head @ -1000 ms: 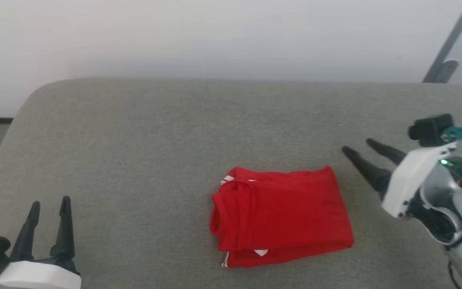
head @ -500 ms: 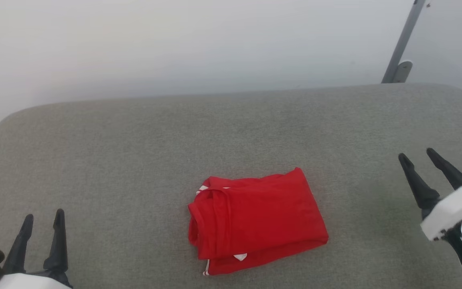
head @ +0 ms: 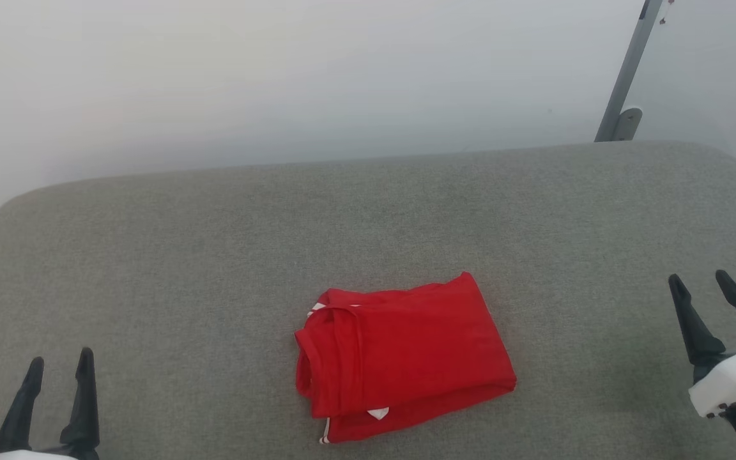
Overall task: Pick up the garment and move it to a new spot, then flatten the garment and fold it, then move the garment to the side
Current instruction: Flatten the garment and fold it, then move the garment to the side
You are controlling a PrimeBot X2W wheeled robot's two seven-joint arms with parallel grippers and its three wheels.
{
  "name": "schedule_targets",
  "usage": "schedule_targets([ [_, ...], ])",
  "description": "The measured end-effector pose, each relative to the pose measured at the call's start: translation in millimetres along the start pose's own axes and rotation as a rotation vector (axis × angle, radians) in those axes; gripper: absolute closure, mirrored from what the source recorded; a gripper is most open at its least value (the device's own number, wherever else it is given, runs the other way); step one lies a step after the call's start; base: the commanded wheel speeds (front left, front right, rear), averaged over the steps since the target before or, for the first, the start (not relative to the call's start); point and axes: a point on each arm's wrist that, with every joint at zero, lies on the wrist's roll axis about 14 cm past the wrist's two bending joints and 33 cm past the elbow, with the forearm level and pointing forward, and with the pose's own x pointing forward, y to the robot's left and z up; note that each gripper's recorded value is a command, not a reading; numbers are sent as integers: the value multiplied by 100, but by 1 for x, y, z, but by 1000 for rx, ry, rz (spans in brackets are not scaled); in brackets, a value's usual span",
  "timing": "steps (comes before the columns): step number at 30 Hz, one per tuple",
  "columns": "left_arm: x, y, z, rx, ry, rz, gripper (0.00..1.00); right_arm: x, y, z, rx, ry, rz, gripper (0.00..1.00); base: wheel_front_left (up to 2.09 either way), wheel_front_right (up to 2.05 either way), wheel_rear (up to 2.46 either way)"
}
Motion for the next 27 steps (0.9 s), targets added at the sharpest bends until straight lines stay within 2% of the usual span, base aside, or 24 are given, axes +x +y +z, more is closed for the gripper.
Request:
schedule_targets([
  [27,-6,5,-2,13,13,8,0,-9,-2,-6,11,-9,-27,0,0,0,0],
])
